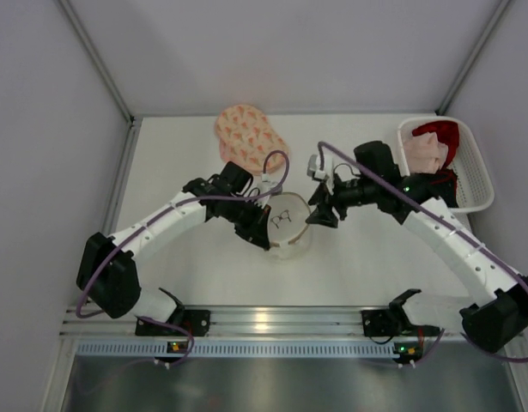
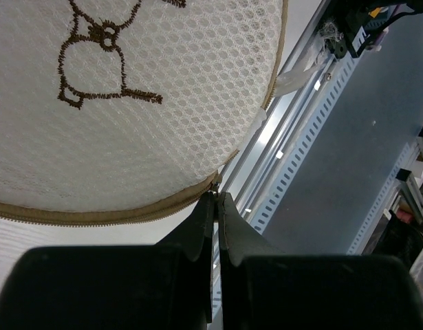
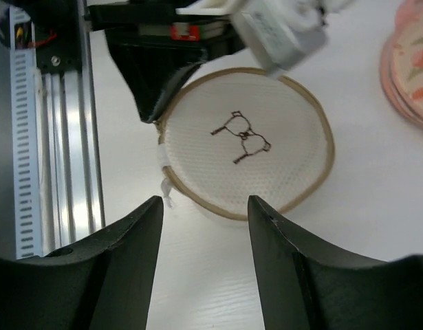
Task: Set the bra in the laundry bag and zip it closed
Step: Zip the zipper on the laundry bag.
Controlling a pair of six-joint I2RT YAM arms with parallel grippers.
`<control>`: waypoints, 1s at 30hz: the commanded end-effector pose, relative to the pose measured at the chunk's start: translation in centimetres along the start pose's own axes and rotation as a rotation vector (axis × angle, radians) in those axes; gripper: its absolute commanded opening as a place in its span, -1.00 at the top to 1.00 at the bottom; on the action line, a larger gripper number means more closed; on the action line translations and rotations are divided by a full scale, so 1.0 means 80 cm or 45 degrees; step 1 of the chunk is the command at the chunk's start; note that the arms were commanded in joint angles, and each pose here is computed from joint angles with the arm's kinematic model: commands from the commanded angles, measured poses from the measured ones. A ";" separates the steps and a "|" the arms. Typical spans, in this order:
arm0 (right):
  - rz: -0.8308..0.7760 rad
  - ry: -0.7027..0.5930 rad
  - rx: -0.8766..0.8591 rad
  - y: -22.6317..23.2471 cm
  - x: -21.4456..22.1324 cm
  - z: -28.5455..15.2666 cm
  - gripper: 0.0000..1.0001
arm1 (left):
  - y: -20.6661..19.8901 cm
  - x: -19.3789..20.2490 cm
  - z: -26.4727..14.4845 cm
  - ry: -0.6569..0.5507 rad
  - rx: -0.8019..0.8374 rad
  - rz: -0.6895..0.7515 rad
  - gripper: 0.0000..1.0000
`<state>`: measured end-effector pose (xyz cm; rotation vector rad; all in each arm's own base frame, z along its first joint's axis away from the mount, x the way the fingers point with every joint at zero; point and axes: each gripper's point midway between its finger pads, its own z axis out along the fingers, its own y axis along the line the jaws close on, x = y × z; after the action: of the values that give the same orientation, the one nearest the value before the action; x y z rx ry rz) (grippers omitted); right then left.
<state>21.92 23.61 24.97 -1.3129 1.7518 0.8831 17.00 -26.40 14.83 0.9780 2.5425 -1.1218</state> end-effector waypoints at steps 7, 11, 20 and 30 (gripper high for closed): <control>-0.583 0.229 -0.086 0.055 0.009 0.074 -0.04 | -0.015 -0.011 -0.010 0.002 0.108 -0.022 1.00; -0.631 0.255 -0.158 0.077 0.008 0.095 -0.06 | -0.022 -0.005 -0.014 0.047 0.163 -0.059 1.00; -0.778 0.387 -0.146 0.084 0.029 0.142 0.13 | -0.013 -0.005 -0.015 0.062 0.157 -0.107 1.00; -0.829 0.414 0.001 0.057 0.027 0.152 1.00 | -0.006 0.003 -0.023 0.048 0.155 -0.135 1.00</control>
<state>17.56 32.68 15.22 -2.0279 1.4545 0.3767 17.08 -25.29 15.40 0.8783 2.6505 -1.2820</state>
